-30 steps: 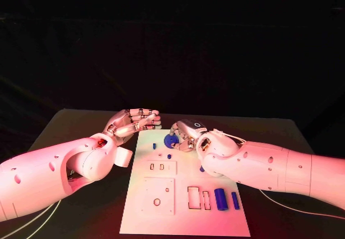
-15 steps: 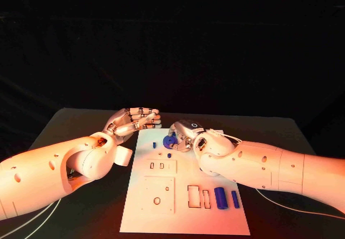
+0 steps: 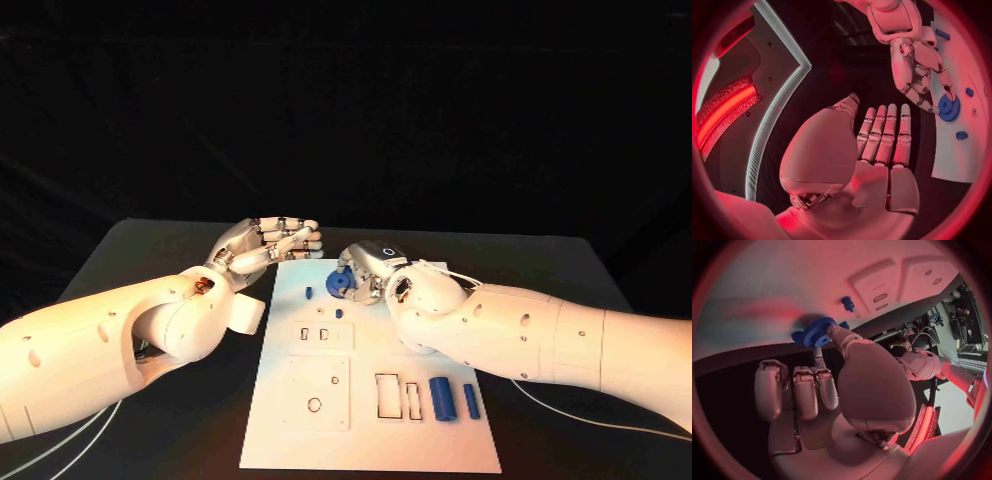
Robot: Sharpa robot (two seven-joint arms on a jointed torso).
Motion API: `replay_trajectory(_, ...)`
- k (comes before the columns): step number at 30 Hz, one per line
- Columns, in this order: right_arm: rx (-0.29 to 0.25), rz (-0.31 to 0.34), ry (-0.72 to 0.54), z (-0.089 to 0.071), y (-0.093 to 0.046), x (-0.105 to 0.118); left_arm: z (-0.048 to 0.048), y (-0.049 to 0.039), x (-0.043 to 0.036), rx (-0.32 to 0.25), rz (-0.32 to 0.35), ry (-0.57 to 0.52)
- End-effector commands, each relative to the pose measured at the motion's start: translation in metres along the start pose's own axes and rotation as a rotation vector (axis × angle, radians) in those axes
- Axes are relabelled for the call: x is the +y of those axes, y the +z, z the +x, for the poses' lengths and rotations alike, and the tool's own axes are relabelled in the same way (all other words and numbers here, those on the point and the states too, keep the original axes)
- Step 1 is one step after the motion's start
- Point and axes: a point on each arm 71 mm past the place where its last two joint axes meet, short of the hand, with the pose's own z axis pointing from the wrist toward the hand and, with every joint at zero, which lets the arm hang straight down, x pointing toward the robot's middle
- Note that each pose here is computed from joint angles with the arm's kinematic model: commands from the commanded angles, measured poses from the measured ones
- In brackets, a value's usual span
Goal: Assemble the parts on the task board
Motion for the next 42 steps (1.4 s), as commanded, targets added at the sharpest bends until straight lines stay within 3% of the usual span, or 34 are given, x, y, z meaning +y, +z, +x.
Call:
replay_trajectory(1, -0.013, 0.018, -0.006, 0.001, 0.0, -0.002, 0.0021, 0.0007, -0.0014, 0.017, 0.011, -0.004)
replay_trajectory(9, -0.014, 0.022, -0.007, 0.001, 0.001, -0.003, 0.0024, 0.0006, -0.0014, 0.018, 0.01, -0.004)
replay_trajectory(29, 0.058, 0.036, 0.001, 0.006, 0.006, -0.005, 0.0025, 0.001, -0.0009, 0.02, 0.005, -0.004)
replay_trajectory(42, 0.144, 0.062, 0.059, 0.012, 0.001, -0.009, 0.0021, 0.0014, -0.0005, 0.017, 0.003, -0.003)
